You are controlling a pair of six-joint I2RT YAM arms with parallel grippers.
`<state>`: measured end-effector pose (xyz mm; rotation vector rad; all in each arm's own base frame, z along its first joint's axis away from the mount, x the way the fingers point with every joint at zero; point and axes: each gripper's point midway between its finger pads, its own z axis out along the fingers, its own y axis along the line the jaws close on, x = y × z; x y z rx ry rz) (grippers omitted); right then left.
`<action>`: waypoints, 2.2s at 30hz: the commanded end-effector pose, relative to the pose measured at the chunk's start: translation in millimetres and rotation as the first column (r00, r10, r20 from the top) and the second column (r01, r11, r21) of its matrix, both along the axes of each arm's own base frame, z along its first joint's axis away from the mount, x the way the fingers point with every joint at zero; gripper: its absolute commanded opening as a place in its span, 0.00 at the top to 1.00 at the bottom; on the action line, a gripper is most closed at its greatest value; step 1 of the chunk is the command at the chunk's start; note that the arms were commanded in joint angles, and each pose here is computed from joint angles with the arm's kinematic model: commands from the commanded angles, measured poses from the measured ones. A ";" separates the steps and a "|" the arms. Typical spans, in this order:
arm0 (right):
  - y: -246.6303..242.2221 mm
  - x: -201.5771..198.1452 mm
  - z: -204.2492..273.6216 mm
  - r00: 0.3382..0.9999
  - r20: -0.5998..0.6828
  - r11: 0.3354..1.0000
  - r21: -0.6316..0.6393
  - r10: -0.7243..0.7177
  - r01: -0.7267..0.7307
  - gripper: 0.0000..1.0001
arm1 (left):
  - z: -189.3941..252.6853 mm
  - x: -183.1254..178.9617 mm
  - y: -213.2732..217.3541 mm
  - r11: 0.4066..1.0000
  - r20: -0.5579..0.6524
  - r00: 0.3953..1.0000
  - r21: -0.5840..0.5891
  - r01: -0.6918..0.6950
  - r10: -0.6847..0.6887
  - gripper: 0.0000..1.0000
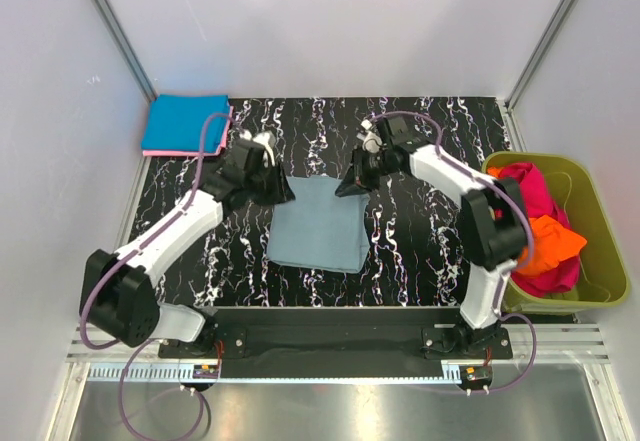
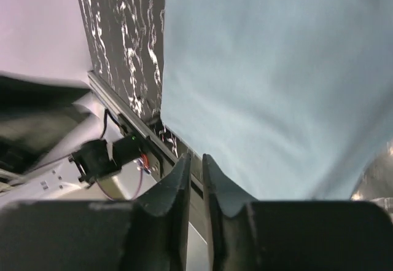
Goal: Fold and stack the t-shirts
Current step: Fold the tshirt
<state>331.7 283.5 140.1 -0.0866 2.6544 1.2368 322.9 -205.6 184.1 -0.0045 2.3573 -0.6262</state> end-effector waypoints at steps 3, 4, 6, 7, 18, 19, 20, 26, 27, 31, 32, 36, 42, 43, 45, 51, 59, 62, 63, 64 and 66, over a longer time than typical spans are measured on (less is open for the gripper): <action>25.1 25.7 -24.4 0.993 -0.088 0.994 0.086 0.081 -0.074 0.84 | -18.6 -29.3 -19.0 0.986 -0.069 0.995 -0.159 0.057 -0.069 0.67; 27.1 33.1 -30.1 0.991 -0.096 0.991 0.104 0.090 -0.080 0.85 | -19.9 -31.8 -21.2 0.983 -0.077 0.994 -0.175 0.063 -0.077 0.67; 25.2 39.4 -34.7 0.991 -0.091 0.987 0.130 0.103 -0.091 0.86 | -22.5 -36.6 -26.6 0.973 -0.089 0.992 -0.220 0.073 -0.094 0.67; 22.7 42.0 -44.5 0.990 -0.103 0.988 0.127 0.100 -0.087 0.86 | -24.8 -38.6 -28.2 0.970 -0.097 0.990 -0.230 0.074 -0.098 0.68; -47.1 59.2 -94.7 0.982 -0.188 0.989 0.140 -0.030 0.057 0.85 | -34.3 -60.2 -55.4 0.924 -0.115 0.970 -0.347 0.162 -0.213 0.69; -48.3 59.7 -94.7 0.982 -0.186 0.990 0.128 -0.041 0.066 0.85 | -33.3 -60.3 -60.2 0.920 -0.111 0.968 -0.350 0.175 -0.226 0.69; -49.0 59.8 -96.9 0.979 -0.197 0.990 0.118 -0.054 0.078 0.85 | -38.2 -63.8 -69.4 0.916 -0.126 0.959 -0.348 0.197 -0.254 0.69; -52.8 60.1 -78.3 0.970 -0.218 0.986 0.097 -0.109 0.133 0.84 | -30.0 -75.3 -128.5 0.858 -0.119 0.903 -0.384 0.341 -0.412 0.67; -52.4 60.6 -70.2 0.971 -0.213 0.985 0.102 -0.112 0.136 0.83 | -35.1 -74.3 -137.6 0.854 -0.129 0.895 -0.382 0.352 -0.427 0.67; -48.1 65.5 -37.1 0.978 -0.182 0.980 0.149 -0.105 0.133 0.81 | -49.2 -82.2 -162.1 0.834 -0.146 0.869 -0.392 0.388 -0.473 0.67; -45.6 66.0 -35.3 0.977 -0.190 0.979 0.158 -0.101 0.132 0.81 | -54.9 -87.7 -167.5 0.829 -0.157 0.859 -0.392 0.399 -0.488 0.67; -40.3 70.7 -46.6 0.970 -0.227 0.977 0.176 -0.081 0.122 0.81 | -82.6 -99.8 -179.3 0.819 -0.204 0.832 -0.404 0.408 -0.516 0.67; -39.8 76.2 -67.1 0.960 -0.262 0.978 0.157 -0.094 0.139 0.81 | -118.2 -114.5 -186.5 0.820 -0.261 0.809 -0.404 0.405 -0.527 0.69; -40.7 77.8 -69.6 0.961 -0.260 0.978 0.153 -0.098 0.141 0.81 | -119.5 -118.1 -190.1 0.814 -0.255 0.805 -0.408 0.413 -0.536 0.69; -40.9 81.4 -80.1 0.959 -0.264 0.979 0.141 -0.104 0.145 0.81 | -131.7 -123.8 -190.2 0.821 -0.283 0.799 -0.409 0.400 -0.530 0.69; -46.2 107.1 -113.0 0.961 -0.244 0.982 0.100 -0.131 0.159 0.81 | -149.4 -133.5 -202.8 0.801 -0.287 0.794 -0.471 0.370 -0.535 0.69; -38.8 156.5 -126.1 0.967 -0.228 0.973 0.171 -0.117 0.158 0.80 | -174.1 -138.3 -221.0 0.795 -0.321 0.782 -0.505 0.336 -0.534 0.70; -34.7 173.7 -119.7 0.965 -0.229 0.966 0.195 -0.125 0.171 0.80 | -162.0 -121.5 -244.2 0.761 -0.283 0.790 -0.563 0.322 -0.543 0.70; -34.0 178.1 -116.2 0.965 -0.228 0.965 0.196 -0.128 0.175 0.80 | -157.3 -116.5 -250.4 0.756 -0.279 0.790 -0.572 0.320 -0.546 0.69; -33.3 183.3 -106.8 0.967 -0.217 0.964 0.198 -0.131 0.175 0.79 | -137.0 -106.3 -265.4 0.725 -0.231 0.792 -0.598 0.342 -0.565 0.68; -35.3 197.8 -74.0 0.971 -0.179 0.969 0.164 -0.157 0.187 0.66 | -113.8 -98.4 -274.4 0.705 -0.188 0.795 -0.606 0.368 -0.577 0.66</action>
